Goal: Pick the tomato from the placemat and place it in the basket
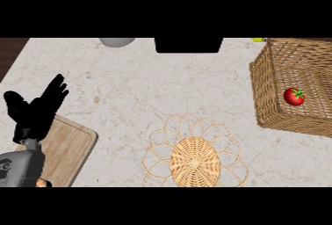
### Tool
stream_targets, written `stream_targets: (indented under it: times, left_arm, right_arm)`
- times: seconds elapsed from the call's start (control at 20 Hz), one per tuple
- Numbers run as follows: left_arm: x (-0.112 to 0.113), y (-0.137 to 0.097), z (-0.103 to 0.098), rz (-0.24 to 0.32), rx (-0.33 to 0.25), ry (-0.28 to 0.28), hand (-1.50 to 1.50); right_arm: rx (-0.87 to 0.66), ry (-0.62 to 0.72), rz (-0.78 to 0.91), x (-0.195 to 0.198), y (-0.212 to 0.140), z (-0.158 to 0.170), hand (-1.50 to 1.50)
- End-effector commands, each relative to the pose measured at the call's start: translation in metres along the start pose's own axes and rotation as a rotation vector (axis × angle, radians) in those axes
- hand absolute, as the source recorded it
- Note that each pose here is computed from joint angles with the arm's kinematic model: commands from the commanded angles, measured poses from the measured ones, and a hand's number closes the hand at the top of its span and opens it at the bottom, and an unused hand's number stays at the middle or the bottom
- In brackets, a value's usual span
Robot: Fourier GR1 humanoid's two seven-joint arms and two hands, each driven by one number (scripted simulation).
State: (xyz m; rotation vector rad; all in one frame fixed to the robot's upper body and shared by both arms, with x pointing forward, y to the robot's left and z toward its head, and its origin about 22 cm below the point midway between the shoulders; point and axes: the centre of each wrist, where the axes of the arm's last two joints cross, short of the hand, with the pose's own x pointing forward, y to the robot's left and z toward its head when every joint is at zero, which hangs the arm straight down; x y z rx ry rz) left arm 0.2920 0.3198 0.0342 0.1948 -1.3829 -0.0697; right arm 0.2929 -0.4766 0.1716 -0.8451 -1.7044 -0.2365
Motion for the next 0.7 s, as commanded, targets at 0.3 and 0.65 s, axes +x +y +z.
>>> stream_targets:
  times: [0.3, 0.65]
  left_arm:
    - [0.003, 0.0, 0.006, 0.0, -0.013, -0.004, 0.0]
    - [0.007, -0.003, 0.007, 0.007, -0.007, -0.002, 0.0]
  right_arm:
    - [0.001, 0.094, -0.138, -0.039, -0.159, 0.002, -1.5]
    - [0.128, 0.132, -0.074, -0.051, -0.222, 0.022, -1.5]
